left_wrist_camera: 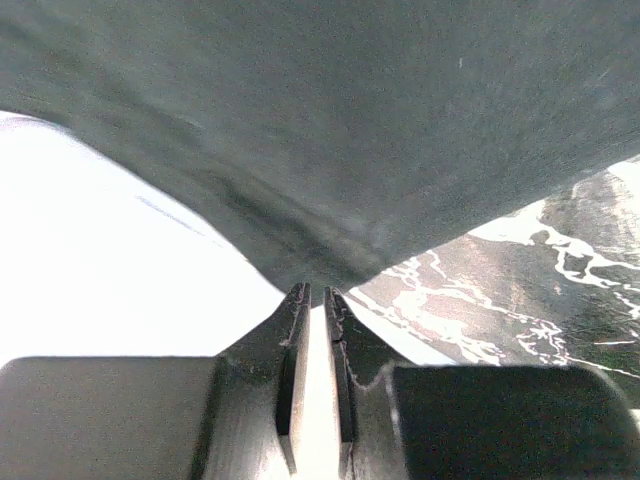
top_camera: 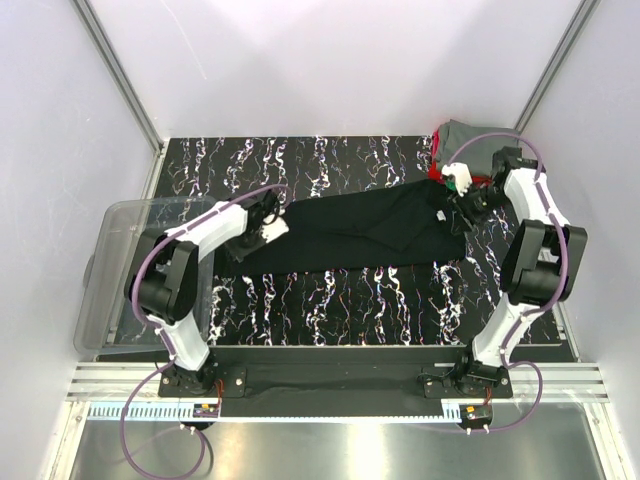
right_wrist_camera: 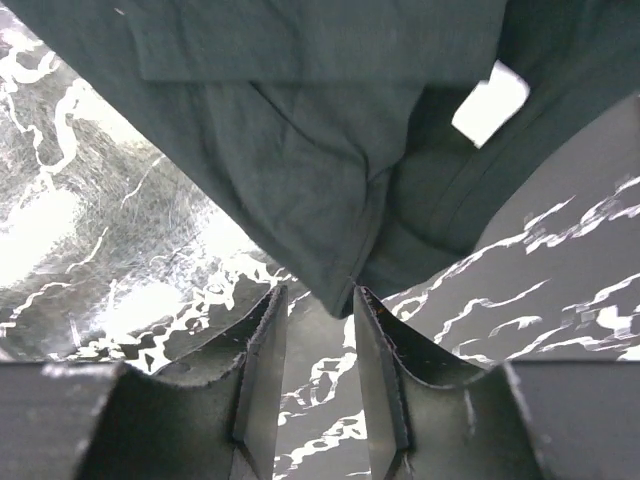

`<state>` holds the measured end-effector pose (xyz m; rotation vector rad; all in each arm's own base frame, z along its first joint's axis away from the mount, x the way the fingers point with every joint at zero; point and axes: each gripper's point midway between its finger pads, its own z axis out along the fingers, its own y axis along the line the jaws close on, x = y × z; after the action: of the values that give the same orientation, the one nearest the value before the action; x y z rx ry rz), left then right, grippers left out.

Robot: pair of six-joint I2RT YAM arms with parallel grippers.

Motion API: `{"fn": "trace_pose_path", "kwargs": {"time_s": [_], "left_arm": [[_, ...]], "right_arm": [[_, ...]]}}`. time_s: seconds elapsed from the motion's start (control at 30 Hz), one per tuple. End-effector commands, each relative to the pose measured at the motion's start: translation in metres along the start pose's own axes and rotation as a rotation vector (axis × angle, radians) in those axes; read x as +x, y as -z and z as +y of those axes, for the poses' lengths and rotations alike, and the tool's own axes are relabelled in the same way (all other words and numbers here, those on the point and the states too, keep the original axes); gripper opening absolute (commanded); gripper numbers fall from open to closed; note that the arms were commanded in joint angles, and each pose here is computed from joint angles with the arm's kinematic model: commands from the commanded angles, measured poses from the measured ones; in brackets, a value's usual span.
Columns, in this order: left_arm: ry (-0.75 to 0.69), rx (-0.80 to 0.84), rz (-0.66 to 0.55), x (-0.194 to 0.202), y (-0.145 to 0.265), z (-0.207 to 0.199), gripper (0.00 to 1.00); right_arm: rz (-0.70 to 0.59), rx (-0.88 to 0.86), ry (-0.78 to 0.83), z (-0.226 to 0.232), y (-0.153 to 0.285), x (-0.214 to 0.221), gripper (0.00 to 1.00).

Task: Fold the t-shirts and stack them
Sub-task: Fold the tshirt

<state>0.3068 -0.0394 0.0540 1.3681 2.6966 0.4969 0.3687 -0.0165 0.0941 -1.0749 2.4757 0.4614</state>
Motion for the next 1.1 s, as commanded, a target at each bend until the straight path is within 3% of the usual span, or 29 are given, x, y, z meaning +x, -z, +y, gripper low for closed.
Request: {"fn": "trace_pose_path", "kwargs": {"time_s": [0.0, 0.17, 0.4, 0.77, 1.07], "left_arm": [[-0.014, 0.02, -0.066, -0.018, 0.014, -0.003, 0.16], [-0.003, 0.058, -0.085, -0.034, 0.01, -0.011, 0.16], [0.022, 0.103, -0.075, -0.044, -0.002, -0.018, 0.15], [0.021, 0.11, -0.059, -0.043, -0.008, -0.022, 0.15], [0.015, 0.107, -0.046, -0.047, -0.013, -0.019, 0.15]], "right_arm": [[-0.059, -0.001, 0.168, 0.011, 0.004, -0.025, 0.4], [-0.03, -0.017, 0.4, 0.019, -0.032, -0.036, 0.4], [-0.088, 0.016, 0.651, 0.017, -0.066, -0.067, 0.4], [-0.059, -0.02, 0.698, 0.011, -0.085, -0.074, 0.41], [-0.001, -0.085, 0.727, 0.02, -0.091, -0.056, 0.4]]}}
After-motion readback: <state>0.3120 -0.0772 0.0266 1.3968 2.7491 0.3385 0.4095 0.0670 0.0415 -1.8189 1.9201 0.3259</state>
